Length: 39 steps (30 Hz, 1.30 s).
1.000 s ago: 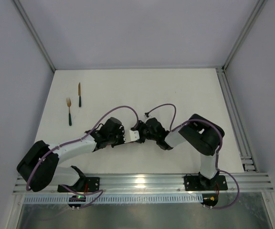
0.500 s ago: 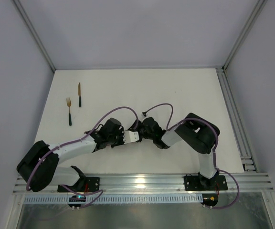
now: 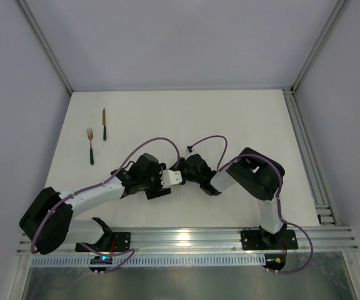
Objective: Fold the napkin into a case and place the utensils inside
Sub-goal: Stuff the top corner of the smaller-rectangle-folded napkin into the folded napkin.
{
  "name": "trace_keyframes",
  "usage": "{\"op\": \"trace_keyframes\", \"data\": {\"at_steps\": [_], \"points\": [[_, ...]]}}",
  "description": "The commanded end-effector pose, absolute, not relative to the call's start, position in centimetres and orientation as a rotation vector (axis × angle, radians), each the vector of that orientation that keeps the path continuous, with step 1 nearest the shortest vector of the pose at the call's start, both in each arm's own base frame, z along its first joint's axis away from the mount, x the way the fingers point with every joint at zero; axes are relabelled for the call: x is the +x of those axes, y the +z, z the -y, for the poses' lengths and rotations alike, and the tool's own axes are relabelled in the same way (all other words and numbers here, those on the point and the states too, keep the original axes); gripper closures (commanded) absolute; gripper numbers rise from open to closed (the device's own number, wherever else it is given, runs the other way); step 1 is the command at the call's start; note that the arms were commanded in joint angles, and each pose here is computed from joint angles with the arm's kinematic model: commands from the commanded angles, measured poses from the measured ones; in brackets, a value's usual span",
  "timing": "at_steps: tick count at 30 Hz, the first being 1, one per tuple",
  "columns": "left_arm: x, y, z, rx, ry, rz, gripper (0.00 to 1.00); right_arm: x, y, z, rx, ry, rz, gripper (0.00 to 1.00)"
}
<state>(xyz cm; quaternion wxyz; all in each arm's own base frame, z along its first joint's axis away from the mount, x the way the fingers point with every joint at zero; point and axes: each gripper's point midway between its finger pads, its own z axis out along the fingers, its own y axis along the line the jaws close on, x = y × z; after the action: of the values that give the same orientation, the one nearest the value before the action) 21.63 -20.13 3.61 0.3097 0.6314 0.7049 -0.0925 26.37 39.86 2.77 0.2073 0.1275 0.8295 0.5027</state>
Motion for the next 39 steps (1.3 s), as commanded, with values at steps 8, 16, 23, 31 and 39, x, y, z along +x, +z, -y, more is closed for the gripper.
{"op": "trace_keyframes", "data": {"at_steps": [8, 16, 23, 31, 39], "points": [[25.5, 6.2, 23.2, 1.388, -0.275, -1.982, 0.44, 27.4, 5.1, -39.4, 0.389, 1.431, -2.131, 0.96], [24.8, 4.4, 22.4, 1.454, -0.253, -2.012, 0.56, 27.5, 5.1, -39.2, 0.435, 1.452, -2.111, 0.96], [25.4, 2.9, 21.7, 1.469, -0.177, -2.035, 0.85, 27.5, 5.2, -39.3, 0.434, 1.453, -2.109, 0.96], [24.1, 2.0, 20.8, 1.551, -0.180, -2.025, 1.00, 28.1, 5.4, -38.4, 0.400, 1.385, -2.119, 0.84], [23.7, 2.9, 20.9, 1.583, -0.202, -1.961, 1.00, 28.8, 4.2, -37.5, 0.383, 1.315, -2.166, 0.71]]}}
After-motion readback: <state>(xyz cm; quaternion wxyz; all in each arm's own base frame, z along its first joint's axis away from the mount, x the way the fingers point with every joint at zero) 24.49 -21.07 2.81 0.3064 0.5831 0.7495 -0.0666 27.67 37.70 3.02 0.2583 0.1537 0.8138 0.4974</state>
